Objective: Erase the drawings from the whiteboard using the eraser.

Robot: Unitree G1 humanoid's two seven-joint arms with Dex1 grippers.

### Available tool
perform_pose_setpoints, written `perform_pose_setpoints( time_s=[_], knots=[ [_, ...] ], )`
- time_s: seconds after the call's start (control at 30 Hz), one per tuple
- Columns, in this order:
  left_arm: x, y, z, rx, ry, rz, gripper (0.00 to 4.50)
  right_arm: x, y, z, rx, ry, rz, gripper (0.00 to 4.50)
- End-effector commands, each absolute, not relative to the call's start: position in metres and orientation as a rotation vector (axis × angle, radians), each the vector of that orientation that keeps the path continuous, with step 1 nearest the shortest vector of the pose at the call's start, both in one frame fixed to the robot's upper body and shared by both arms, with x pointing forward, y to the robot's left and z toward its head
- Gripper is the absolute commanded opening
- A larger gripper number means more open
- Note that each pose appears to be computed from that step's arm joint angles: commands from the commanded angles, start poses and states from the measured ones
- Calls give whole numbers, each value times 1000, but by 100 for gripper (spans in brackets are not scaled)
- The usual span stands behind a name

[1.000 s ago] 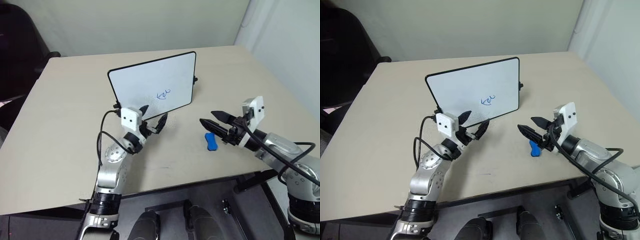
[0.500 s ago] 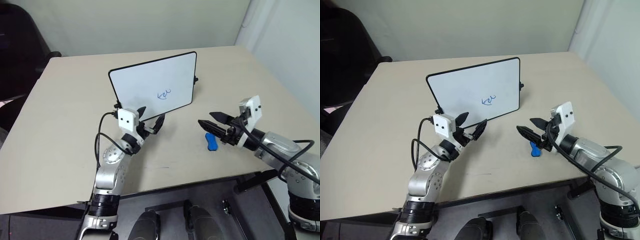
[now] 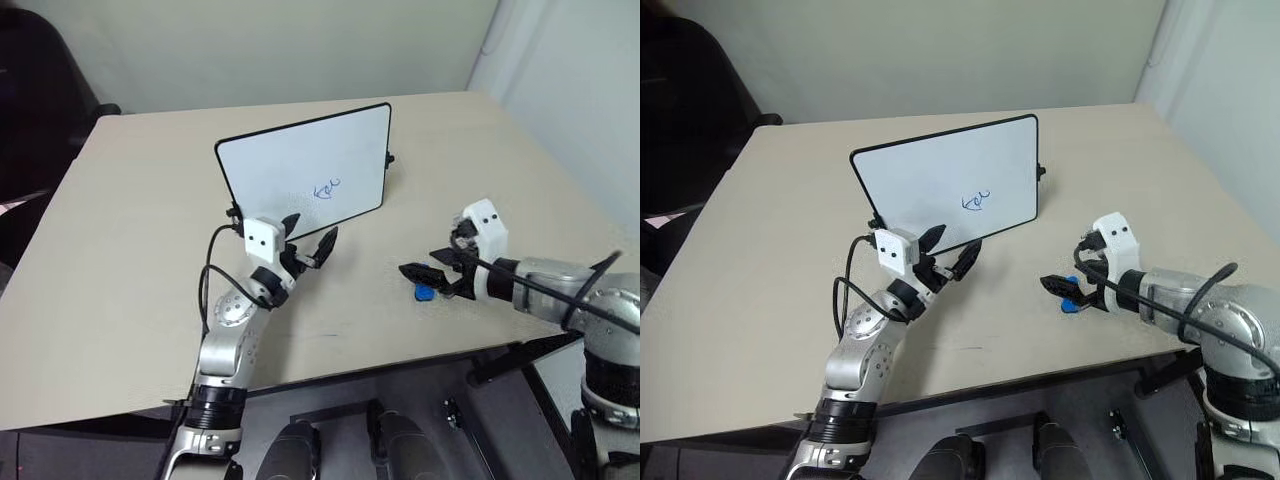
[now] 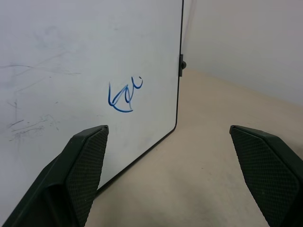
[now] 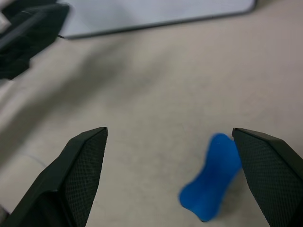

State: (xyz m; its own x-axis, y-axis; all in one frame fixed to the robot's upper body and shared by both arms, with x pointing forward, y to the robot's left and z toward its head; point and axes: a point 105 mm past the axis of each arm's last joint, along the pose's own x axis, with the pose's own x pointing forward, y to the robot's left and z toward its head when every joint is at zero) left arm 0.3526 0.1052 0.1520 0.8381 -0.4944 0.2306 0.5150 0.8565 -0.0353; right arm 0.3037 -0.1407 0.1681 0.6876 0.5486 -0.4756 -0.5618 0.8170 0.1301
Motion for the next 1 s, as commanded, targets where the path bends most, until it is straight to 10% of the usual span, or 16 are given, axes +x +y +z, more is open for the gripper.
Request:
perform_pose_setpoints(
  time_s=[0.03,0.73,1.0],
  knots=[
    [347,104,165,-90,-274,-540,450,306,-143,166,-43,574,573,446],
    [346,109,170,-76,-287,-515,450,314,-152,116,-145,783,417,446],
    [342,106,170,-91,-288,-520,450,313,-155,109,-176,808,410,217]
  ],
)
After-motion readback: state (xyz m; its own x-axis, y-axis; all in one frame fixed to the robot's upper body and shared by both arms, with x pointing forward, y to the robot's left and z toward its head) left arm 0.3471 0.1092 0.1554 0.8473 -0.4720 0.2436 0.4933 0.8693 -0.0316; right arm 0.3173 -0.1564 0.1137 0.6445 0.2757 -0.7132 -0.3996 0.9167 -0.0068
